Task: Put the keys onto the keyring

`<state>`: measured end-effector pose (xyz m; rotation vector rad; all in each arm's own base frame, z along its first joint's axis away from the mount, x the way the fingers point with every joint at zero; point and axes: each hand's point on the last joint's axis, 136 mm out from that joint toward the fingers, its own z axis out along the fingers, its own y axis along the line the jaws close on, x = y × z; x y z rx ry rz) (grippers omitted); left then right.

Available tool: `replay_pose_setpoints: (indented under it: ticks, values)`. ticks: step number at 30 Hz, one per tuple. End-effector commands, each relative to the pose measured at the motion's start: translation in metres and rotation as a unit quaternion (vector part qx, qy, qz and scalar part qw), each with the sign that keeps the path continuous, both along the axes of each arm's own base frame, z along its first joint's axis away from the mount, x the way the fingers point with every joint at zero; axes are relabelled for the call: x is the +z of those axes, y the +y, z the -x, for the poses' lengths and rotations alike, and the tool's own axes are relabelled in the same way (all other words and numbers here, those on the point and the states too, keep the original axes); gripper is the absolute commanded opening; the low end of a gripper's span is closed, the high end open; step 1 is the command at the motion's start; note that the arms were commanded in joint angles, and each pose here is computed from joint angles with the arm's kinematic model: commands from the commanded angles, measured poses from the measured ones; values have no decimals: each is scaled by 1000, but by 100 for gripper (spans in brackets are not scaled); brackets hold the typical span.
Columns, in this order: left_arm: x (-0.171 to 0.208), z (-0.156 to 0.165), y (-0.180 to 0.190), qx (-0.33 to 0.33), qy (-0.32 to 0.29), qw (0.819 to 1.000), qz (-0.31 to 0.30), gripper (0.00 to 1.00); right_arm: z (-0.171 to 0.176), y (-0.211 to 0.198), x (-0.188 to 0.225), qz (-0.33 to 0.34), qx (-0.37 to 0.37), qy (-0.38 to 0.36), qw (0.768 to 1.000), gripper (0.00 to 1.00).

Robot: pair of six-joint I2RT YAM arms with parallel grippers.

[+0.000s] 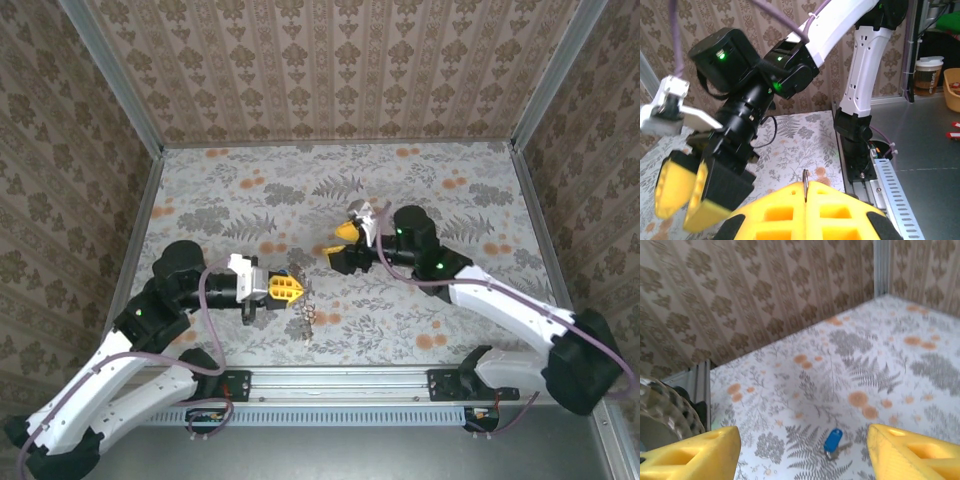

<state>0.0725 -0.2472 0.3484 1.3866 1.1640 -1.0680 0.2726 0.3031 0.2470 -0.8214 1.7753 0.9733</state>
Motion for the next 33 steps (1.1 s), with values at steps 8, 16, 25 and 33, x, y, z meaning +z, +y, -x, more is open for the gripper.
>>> replay_pose_setpoints:
  ticks: [8,16,25,33]
  values:
    - [2,-56,8,131,1,991,14,0,-62,42,-85,87,-22,162,983,62]
    - [-29,-101,47,318,66,945,19,0,-49,68,-146,196,0,201,960,60]
    - [-62,-127,122,524,91,847,-3,0,-26,68,-174,285,-37,228,930,55]
    - [-66,-133,140,568,88,818,-7,0,-17,87,-183,338,-72,181,921,53]
